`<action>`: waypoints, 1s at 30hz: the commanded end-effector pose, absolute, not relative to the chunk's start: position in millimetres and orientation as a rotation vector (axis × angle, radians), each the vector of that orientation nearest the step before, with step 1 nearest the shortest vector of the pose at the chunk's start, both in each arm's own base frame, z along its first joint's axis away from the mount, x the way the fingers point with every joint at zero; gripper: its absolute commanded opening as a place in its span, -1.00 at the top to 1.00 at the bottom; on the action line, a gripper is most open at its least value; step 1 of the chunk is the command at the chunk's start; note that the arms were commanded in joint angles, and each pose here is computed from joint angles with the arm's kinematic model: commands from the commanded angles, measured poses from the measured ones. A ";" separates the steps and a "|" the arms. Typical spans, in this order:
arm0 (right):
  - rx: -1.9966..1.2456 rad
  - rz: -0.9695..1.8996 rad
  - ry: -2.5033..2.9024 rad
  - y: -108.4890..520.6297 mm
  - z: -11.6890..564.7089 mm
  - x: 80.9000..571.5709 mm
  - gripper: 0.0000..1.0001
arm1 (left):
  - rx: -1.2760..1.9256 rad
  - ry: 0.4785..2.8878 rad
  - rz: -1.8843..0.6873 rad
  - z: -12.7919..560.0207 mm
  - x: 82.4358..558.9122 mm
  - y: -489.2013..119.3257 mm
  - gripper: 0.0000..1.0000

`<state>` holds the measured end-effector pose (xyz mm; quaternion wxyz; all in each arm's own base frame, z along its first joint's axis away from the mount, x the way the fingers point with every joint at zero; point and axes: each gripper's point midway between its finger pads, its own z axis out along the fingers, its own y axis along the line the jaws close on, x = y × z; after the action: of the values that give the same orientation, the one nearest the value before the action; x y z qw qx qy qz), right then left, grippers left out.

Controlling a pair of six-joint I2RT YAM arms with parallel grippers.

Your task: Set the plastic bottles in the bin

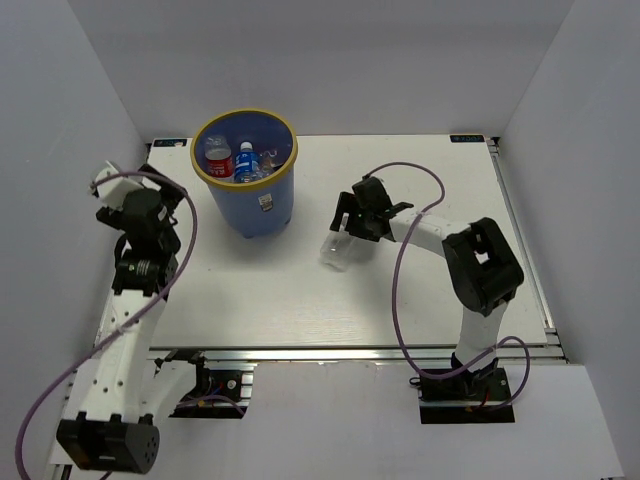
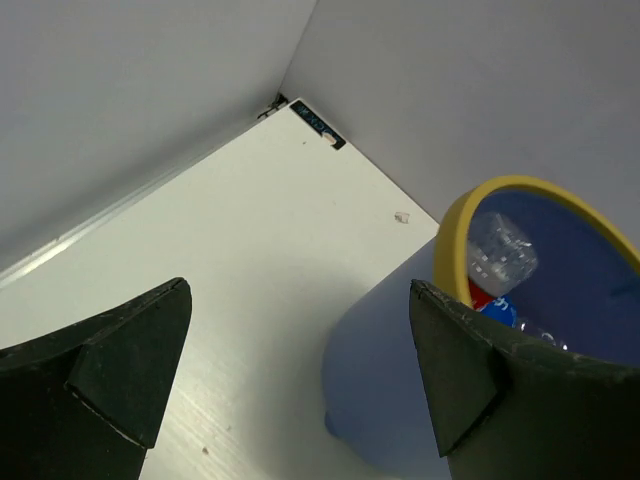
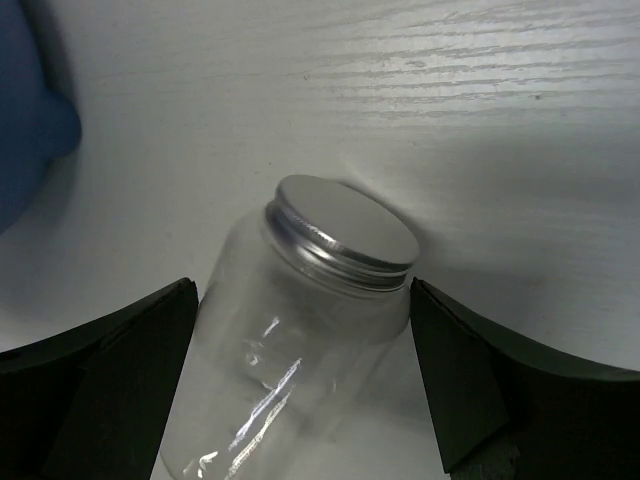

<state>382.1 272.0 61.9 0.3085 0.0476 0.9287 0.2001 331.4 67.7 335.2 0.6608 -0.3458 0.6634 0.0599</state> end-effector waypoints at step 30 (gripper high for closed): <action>-0.350 0.881 1.392 347.1 470.5 429.1 0.64 | -0.934 1.570 0.035 276.1 305.1 57.9 -0.96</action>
<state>430.9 311.3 421.9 0.6430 -0.0915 0.6791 0.3420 299.7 63.7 277.2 0.6080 -0.4105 0.6788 0.0315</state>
